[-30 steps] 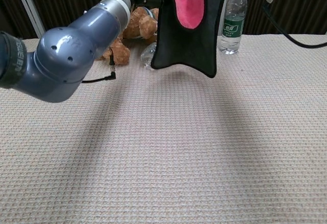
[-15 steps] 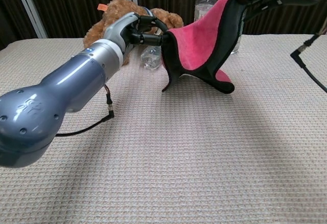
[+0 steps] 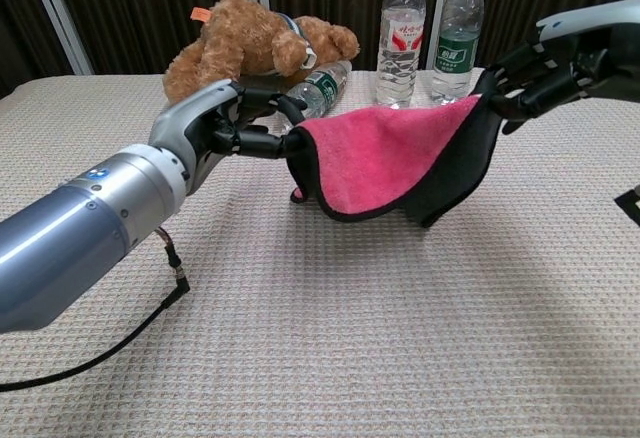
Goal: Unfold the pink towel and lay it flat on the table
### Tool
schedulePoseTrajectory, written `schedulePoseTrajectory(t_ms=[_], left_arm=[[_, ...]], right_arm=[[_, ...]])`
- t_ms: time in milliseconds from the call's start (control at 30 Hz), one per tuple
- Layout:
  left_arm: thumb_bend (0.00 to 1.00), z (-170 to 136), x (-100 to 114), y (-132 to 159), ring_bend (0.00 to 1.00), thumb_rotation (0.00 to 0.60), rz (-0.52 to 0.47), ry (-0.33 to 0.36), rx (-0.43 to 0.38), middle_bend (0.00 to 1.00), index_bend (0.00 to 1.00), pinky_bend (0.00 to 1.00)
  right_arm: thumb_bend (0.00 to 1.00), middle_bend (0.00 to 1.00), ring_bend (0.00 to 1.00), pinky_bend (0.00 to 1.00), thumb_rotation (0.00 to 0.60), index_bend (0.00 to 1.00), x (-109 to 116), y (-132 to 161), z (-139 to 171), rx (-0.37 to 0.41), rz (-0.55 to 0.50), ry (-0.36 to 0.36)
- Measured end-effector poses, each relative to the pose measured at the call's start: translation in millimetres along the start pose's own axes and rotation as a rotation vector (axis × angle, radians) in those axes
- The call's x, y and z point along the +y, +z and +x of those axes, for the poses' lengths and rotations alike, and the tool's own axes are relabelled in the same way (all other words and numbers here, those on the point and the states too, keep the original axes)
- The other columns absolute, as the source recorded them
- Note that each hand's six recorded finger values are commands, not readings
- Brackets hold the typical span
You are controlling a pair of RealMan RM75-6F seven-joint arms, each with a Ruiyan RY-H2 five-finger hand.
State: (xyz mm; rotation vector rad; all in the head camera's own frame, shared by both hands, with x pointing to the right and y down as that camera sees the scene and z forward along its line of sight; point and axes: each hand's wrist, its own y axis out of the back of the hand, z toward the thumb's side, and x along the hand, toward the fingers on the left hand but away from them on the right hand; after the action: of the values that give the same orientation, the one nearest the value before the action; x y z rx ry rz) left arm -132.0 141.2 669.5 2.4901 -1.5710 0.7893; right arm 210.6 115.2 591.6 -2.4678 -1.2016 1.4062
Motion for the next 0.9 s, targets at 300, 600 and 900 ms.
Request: schedulePoseTrajectory(t_ms=[300,600,900], left_arm=[[0.40,-27.9,-0.1,-14.4,0.00,0.600,0.006,-0.024,0.019,0.17,0.58,0.00],[0.40,-49.0,-1.1,-22.0,0.00,0.600,0.004,-0.054,0.030,0.17,0.58,0.00],[0.40,-63.7,1.5,-30.1,0.00,0.600,0.015,-0.068,0.048,0.17,0.58,0.00]], right_arm=[[0.53,0.27,0.09,0.24,0.600,0.66,-19.2,-20.9,17.4,-0.029,0.005,0.031],[0.53,0.27,0.09,0.24,0.600,0.66,-33.3,-25.4,33.2,-0.024,0.001,0.061],[0.53,0.27,0.09,0.24,0.600,0.66,-47.3,-31.6,43.9,-0.028,0.004,0.095]])
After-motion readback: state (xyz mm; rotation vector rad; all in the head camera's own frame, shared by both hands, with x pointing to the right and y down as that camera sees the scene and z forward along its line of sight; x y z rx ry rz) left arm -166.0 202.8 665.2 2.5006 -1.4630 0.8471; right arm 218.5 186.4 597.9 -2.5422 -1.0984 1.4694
